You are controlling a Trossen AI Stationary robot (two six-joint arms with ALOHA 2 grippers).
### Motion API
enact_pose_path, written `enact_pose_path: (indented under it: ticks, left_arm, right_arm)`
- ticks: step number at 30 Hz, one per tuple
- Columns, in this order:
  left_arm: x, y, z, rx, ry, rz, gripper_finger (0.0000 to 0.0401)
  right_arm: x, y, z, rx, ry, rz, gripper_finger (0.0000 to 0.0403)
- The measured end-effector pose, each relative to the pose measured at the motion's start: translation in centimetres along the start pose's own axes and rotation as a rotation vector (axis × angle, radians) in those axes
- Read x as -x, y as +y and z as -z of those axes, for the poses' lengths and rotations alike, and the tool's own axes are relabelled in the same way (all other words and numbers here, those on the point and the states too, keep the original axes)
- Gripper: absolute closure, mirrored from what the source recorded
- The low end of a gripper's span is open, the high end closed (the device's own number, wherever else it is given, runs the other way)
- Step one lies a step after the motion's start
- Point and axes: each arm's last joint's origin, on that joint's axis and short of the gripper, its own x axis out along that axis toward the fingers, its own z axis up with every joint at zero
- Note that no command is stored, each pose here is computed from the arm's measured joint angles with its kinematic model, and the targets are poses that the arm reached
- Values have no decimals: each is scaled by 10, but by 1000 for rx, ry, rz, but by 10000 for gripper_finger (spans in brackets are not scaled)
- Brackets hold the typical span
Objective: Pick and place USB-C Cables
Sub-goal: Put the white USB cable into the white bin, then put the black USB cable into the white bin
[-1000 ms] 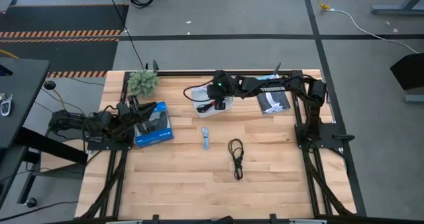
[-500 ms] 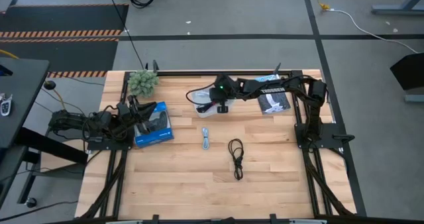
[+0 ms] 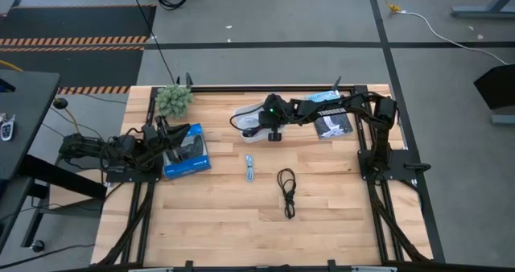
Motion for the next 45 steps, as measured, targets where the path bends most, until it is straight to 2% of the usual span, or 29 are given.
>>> enact_pose_path:
  ticks: [5,11,18,33,45]
  left_arm:
    - [0,0,0,0,0,0,358]
    - [0,0,0,0,0,0,358]
    - [0,0,0,0,0,0,358]
    - [0,0,0,1,0,0,358]
    - [0,0,0,0,0,0,358]
  right_arm:
    - [0,0,0,-38,-9,-17,341]
    - [0,-1,3,-58,0,-54,290]
    - [10,-5,-2,-96,-17,-6,245]
    - [60,-16,-29,-102,-206,59,242]
    - [73,13,-50,-46,-305,18,242]
